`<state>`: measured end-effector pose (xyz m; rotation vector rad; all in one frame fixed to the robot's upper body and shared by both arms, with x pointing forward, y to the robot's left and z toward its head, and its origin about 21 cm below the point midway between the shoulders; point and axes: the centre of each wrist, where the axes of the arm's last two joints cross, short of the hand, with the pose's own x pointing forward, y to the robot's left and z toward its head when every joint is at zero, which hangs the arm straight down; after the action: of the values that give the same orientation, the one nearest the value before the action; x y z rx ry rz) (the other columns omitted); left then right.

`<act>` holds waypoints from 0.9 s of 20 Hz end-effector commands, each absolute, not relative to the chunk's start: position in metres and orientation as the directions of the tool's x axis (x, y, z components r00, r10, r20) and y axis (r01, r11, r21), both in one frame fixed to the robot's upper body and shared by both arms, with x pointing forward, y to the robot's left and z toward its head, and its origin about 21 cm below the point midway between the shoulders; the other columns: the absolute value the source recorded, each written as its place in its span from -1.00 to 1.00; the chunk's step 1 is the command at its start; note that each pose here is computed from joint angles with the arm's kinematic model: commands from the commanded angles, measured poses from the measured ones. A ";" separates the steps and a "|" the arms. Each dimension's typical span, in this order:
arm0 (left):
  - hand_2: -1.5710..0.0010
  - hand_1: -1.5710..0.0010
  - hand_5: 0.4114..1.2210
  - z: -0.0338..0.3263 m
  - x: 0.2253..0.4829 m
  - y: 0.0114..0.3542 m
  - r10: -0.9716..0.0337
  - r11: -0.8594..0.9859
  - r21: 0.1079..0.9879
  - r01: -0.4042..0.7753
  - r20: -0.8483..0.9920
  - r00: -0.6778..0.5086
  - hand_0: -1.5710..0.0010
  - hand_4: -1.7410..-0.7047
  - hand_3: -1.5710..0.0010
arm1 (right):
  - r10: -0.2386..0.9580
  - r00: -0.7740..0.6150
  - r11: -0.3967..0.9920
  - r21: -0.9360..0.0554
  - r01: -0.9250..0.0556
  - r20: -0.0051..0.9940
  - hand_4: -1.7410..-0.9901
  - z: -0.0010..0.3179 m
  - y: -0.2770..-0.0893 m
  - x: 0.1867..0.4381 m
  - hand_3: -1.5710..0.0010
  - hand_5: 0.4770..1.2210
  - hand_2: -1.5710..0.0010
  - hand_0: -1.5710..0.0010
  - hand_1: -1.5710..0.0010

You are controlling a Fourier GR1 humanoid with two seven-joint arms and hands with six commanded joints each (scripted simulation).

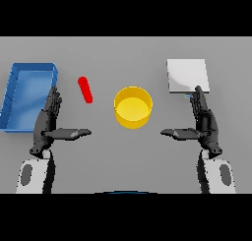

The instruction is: Pick up the red beaker and tilt it to pour out 1 green nut into yellow bowl. Pick up the yellow bowl and place it on the metallic measuring scale.

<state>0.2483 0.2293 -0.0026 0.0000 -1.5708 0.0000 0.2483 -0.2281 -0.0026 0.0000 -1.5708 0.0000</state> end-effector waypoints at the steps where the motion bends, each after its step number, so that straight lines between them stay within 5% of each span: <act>1: 1.00 1.00 -0.54 -0.002 0.249 0.230 0.000 1.000 0.000 -0.001 1.000 0.000 1.00 0.14 1.00 | -0.001 -0.001 1.000 0.001 0.000 1.000 0.53 -0.003 -0.227 0.248 1.00 -0.67 1.00 1.00 1.00; 6: 1.00 1.00 -0.54 -0.001 0.252 0.231 0.003 1.000 -0.003 0.002 1.000 0.000 1.00 0.14 1.00 | -0.001 -0.016 1.000 0.001 -0.006 1.000 0.53 -0.003 -0.220 0.242 1.00 -0.67 1.00 1.00 1.00; 8: 1.00 1.00 -0.54 0.005 0.235 0.235 -0.101 0.994 0.103 0.039 0.994 -0.042 1.00 0.13 1.00 | 0.239 -0.119 0.971 -0.240 0.009 0.964 0.54 -0.002 -0.219 0.225 1.00 -0.68 1.00 1.00 1.00; 10: 1.00 1.00 -0.54 0.014 0.232 0.236 -0.139 0.988 0.140 0.059 0.990 -0.033 1.00 0.12 1.00 | 0.319 -0.130 0.947 -0.319 0.014 0.939 0.55 0.001 -0.215 0.217 1.00 -0.69 1.00 1.00 1.00; 18: 1.00 1.00 -0.52 0.008 0.246 0.224 -0.206 0.975 0.204 0.092 0.978 0.016 1.00 0.10 1.00 | 0.282 -0.118 0.959 -0.284 -0.005 0.952 0.38 0.004 -0.216 0.209 1.00 -0.64 1.00 1.00 1.00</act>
<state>0.2463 0.2236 0.0078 0.0915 -1.5346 -0.2317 0.2090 -0.2167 0.0044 -0.2129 -1.6754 0.2469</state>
